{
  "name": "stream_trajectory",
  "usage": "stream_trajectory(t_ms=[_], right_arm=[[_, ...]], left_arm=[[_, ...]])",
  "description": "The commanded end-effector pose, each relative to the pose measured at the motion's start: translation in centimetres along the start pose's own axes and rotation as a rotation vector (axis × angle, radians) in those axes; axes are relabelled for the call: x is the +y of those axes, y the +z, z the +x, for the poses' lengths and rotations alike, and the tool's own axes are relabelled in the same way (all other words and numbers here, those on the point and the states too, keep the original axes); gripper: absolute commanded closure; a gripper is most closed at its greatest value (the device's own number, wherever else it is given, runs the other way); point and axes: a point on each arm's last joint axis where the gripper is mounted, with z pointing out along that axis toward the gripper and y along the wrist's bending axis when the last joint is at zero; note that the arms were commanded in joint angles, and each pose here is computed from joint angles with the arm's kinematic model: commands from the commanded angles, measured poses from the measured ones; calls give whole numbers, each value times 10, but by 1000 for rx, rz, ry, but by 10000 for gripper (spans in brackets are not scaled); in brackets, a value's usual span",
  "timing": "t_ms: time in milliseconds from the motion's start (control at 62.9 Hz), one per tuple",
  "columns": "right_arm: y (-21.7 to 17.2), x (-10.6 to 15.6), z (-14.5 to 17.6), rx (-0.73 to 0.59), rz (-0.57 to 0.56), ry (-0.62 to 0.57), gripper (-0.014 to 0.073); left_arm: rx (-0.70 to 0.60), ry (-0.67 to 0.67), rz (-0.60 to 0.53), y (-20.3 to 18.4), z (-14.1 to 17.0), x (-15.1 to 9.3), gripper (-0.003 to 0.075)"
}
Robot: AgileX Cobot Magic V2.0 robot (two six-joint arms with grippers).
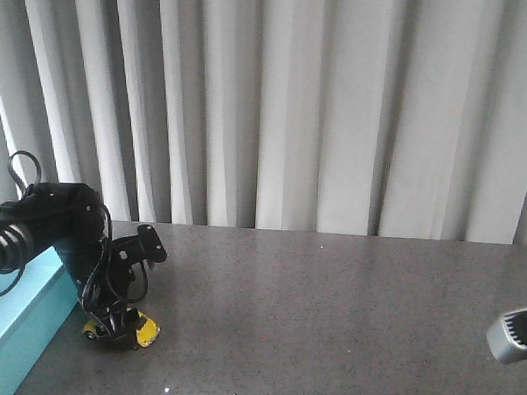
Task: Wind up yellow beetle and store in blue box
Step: 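Close the left gripper on the car and lift it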
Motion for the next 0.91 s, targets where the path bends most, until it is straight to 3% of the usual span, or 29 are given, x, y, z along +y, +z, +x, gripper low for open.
stream_trajectory(t_ms=[0,366,748,891], right_arm=[[-9,1,-10,-88,-8,-1,34],[-9,1,-10,-88,-8,-1,34],[-9,1,-10,-88,-8,-1,34],[-9,1,-10,-88,-8,-1,34]], left_arm=[[-69,25,-41,-31,-7,1,153],[-75,50,-55,-21,-7,5,174],[-104,-1,-15,-31,-9,-1,403],[-139,-19,-15,-51,-11,-5,447]])
